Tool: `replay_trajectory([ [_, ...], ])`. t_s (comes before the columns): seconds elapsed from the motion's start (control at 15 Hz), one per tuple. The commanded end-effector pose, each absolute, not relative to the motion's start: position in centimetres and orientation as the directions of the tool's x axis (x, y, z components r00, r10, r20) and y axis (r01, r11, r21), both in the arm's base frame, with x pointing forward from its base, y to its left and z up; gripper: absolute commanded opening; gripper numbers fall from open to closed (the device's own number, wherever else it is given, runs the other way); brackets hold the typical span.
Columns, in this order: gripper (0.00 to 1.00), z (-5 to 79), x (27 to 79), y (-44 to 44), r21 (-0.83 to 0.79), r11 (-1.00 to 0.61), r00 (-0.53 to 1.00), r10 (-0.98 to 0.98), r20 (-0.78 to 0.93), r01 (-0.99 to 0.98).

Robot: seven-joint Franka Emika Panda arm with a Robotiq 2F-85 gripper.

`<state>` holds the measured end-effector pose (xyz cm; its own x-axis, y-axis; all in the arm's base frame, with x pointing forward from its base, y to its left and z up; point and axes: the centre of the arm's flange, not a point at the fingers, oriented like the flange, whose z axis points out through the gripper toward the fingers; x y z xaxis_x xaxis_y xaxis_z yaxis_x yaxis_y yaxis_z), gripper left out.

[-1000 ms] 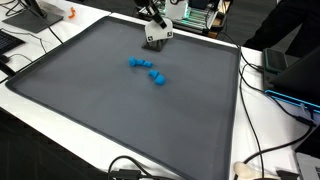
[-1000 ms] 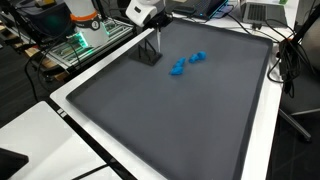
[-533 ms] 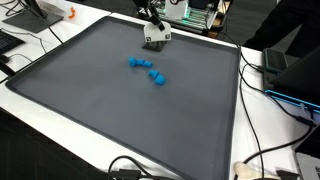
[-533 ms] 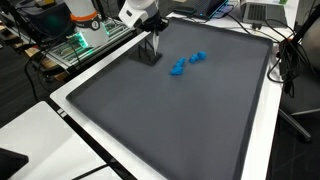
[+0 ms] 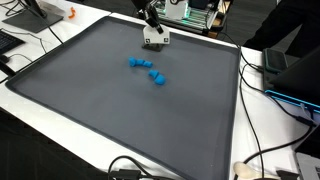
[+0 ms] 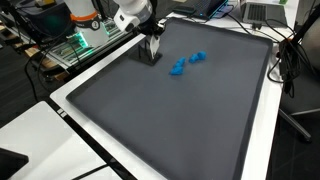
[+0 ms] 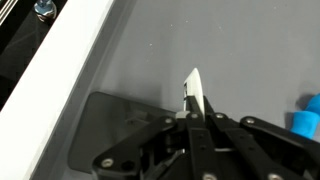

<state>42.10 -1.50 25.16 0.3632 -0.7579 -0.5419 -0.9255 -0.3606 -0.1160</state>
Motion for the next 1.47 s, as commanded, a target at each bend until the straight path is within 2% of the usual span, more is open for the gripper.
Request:
replay_trajectory([
  [0.0, 0.01, 25.1, 40.3, -2.1, -0.151, -0.296, 0.330, -0.777, -0.536, -0.943],
  [0.47, 0.01, 24.1, 39.3, -2.8, -0.233, -0.240, 0.330, -0.786, -0.523, -0.942],
  [1.4, 0.01, 23.3, 38.2, -3.7, -0.254, -0.196, 0.301, -0.817, -0.492, -0.947],
])
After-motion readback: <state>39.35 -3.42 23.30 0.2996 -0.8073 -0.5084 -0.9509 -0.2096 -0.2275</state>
